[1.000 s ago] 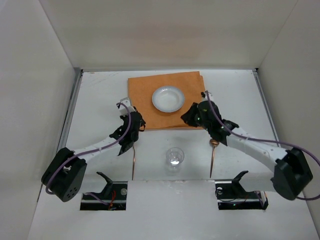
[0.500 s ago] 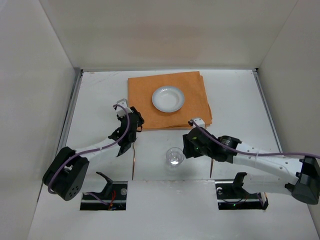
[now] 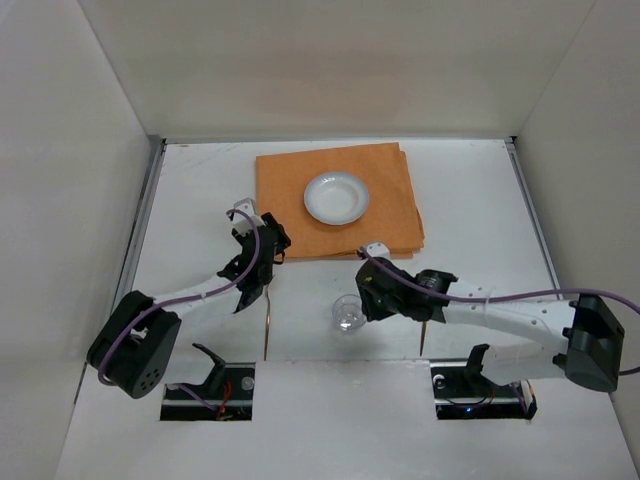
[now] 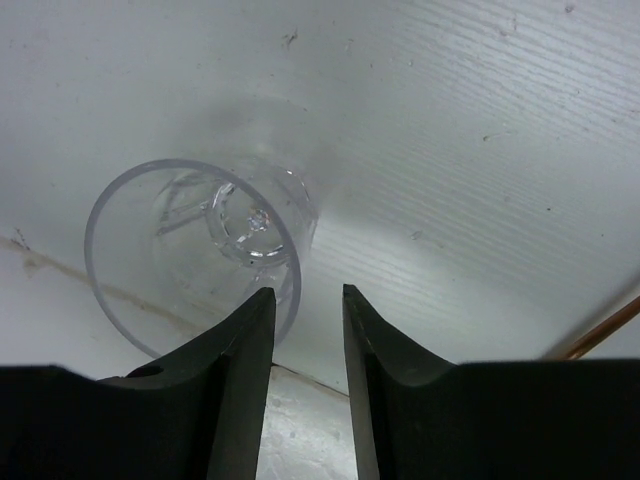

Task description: Set the dinner table for one person

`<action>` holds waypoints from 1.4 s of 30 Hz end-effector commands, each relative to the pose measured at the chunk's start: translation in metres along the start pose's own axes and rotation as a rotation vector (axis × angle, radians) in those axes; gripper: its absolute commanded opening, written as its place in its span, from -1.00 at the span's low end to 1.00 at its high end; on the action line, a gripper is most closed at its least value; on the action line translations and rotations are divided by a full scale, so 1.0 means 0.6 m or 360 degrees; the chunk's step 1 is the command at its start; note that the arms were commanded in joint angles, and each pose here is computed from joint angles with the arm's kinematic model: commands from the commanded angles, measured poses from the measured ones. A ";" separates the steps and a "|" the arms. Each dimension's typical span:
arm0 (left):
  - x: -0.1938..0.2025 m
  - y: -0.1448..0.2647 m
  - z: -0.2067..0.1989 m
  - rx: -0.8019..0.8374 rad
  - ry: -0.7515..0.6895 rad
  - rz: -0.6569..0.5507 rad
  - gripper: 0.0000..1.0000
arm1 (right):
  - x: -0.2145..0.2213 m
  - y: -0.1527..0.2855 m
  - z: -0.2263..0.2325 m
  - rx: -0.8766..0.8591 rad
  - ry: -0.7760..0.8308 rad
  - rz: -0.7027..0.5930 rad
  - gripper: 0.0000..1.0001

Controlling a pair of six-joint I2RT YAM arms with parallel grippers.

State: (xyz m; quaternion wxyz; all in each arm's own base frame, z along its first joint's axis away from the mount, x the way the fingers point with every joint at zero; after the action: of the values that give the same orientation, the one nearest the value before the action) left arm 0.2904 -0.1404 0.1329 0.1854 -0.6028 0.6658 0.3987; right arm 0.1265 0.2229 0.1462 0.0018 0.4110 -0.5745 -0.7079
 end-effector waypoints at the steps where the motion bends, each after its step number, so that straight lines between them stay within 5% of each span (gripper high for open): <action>1: -0.007 -0.006 -0.008 0.0029 0.0052 -0.0048 -0.02 | -0.030 -0.011 0.016 -0.0037 0.0011 -0.0071 -0.34; 6: -0.007 -0.004 -0.008 0.0033 0.0052 -0.0048 0.16 | -0.060 -0.005 0.007 0.0077 0.0018 -0.0155 -0.75; 17: 0.000 -0.004 -0.009 0.0033 0.0049 -0.0034 0.21 | -0.298 0.028 -0.205 0.0482 -0.0446 -0.0775 -0.77; 28: -0.003 -0.003 0.001 0.0018 0.0051 -0.0042 0.20 | -0.437 -0.083 -0.430 0.0777 -0.0668 -0.0703 -0.77; 42: -0.006 -0.001 -0.001 0.0034 0.0047 -0.0045 0.20 | -0.431 -0.193 -0.509 0.0794 -0.0736 -0.0464 -0.73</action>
State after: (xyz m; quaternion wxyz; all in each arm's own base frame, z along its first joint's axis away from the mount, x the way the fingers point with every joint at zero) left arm 0.2895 -0.1383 0.1245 0.1800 -0.6004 0.6654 0.4055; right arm 0.5195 0.1355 0.1902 -0.3194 0.2973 -0.6650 -0.6061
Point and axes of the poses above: each gripper's point midway between its finger pads, its own y axis back along the fingers, its own z axis along the line the jaws close on, x = y × z, the point moved 6 cm from there along y, back along the fingers, and after that the axes turned 15 degrees about y, right-handed, at the moved point
